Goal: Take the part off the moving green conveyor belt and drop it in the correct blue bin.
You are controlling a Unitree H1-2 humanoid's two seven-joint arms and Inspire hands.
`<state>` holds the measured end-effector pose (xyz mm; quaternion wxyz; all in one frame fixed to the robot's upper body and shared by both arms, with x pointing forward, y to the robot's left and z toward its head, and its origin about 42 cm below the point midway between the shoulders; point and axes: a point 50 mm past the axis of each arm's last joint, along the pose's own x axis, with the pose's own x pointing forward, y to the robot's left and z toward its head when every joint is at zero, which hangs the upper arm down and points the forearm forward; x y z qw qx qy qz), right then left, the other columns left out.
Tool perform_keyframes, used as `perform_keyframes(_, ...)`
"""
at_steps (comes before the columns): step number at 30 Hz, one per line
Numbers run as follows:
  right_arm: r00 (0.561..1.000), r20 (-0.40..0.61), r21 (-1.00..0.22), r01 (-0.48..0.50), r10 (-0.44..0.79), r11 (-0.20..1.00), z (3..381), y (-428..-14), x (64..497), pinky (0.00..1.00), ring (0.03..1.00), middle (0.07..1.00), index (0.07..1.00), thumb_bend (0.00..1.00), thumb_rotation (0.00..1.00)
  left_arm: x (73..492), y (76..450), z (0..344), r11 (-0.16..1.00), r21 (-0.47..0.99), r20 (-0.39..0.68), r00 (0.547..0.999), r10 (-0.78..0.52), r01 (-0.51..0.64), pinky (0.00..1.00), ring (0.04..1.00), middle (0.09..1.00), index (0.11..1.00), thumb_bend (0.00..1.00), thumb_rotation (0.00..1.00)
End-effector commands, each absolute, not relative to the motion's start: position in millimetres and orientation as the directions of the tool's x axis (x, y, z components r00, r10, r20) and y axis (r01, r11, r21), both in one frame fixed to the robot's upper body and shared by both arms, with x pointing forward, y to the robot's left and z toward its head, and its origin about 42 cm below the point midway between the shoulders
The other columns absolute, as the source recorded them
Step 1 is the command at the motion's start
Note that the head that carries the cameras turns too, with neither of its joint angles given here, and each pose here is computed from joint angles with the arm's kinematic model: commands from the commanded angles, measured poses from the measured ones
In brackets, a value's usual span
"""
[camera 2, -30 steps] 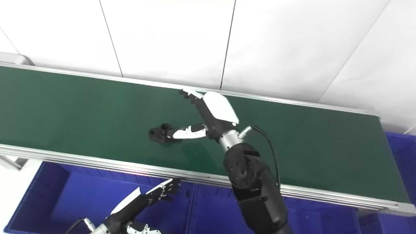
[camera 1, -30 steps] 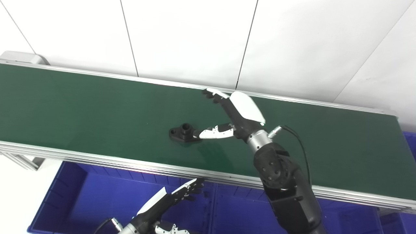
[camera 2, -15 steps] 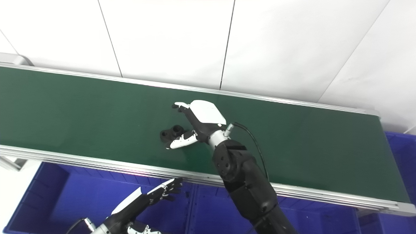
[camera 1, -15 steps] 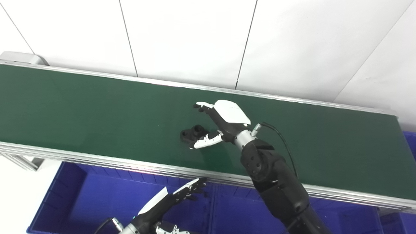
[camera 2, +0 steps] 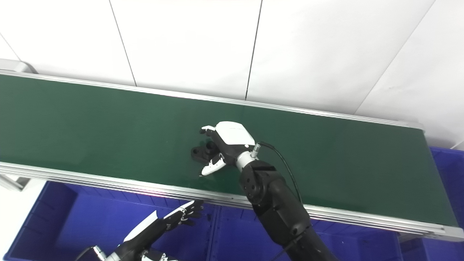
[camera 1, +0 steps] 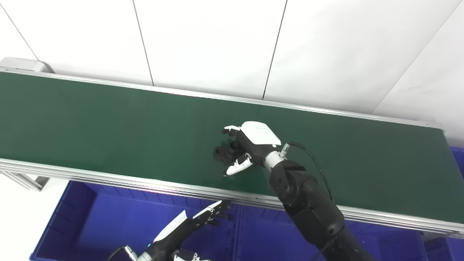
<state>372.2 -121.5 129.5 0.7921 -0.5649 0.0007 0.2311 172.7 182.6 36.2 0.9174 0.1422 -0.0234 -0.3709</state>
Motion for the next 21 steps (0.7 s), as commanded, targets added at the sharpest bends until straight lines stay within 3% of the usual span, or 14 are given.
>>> perform_keyframes(1, 0.901, -0.232, -0.91, -0.334, 0.366, 0.247, 135.6, -125.1, 376.2, 0.77, 0.795, 0.817, 0.827, 0.78, 0.16, 174.1, 182.0, 47.2, 0.697, 0.285, -0.002, 0.728, -0.686, 0.658, 0.81, 0.88, 0.932, 0.953, 0.74, 0.28)
perform_keyframes(7, 0.901, -0.249, -0.919, -0.336, 0.356, 0.207, 132.3, -142.5, 377.0, 0.77, 0.792, 0.816, 0.821, 0.72, 0.09, 173.2, 183.0, 48.6, 0.699, 0.27, -0.005, 0.726, -0.687, 0.663, 0.82, 0.887, 0.937, 0.957, 0.73, 0.27)
perform_keyframes(9, 0.901, -0.248, -0.922, -0.333, 0.356, 0.199, 131.7, -149.0, 376.5, 0.75, 0.76, 0.785, 0.81, 0.69, 0.02, 173.1, 183.7, 48.6, 0.7, 0.267, -0.001, 0.726, -0.687, 0.663, 0.82, 0.887, 0.938, 0.959, 0.73, 0.26)
perform_keyframes(11, 0.905, -0.242, -0.922, -0.327, 0.348, 0.208, 131.0, -154.7, 374.8, 0.61, 0.681, 0.713, 0.772, 0.64, 0.0, 173.2, 184.5, 49.3, 0.7, 0.268, 0.001, 0.726, -0.687, 0.662, 0.83, 0.891, 0.936, 0.959, 0.72, 0.25)
perform_keyframes(12, 0.909, -0.237, -0.922, -0.322, 0.343, 0.214, 130.6, -156.5, 373.7, 0.49, 0.587, 0.583, 0.742, 0.59, 0.0, 173.3, 184.8, 50.0, 0.7, 0.269, 0.001, 0.726, -0.687, 0.662, 0.84, 0.896, 0.938, 0.959, 0.72, 0.25)
perform_keyframes(13, 0.912, -0.233, -0.923, -0.316, 0.336, 0.22, 130.2, -157.4, 372.4, 0.4, 0.509, 0.521, 0.709, 0.56, 0.0, 173.4, 184.8, 50.3, 0.701, 0.268, 0.003, 0.728, -0.686, 0.66, 0.84, 0.896, 0.935, 0.956, 0.72, 0.24)
perform_keyframes(17, 0.919, -0.219, -0.933, -0.295, 0.327, 0.207, 127.5, -159.6, 366.8, 0.32, 0.425, 0.492, 0.647, 0.54, 0.0, 173.6, 185.1, 51.7, 0.705, 0.262, 0.003, 0.73, -0.683, 0.659, 0.84, 0.896, 0.934, 0.955, 0.72, 0.24)
perform_keyframes(21, 0.916, -0.234, -0.93, -0.309, 0.325, 0.199, 124.9, -160.8, 362.2, 0.33, 0.431, 0.514, 0.619, 0.53, 0.0, 174.0, 185.6, 53.8, 0.702, 0.258, -0.004, 0.727, -0.686, 0.664, 0.86, 0.904, 0.938, 0.959, 0.72, 0.24)
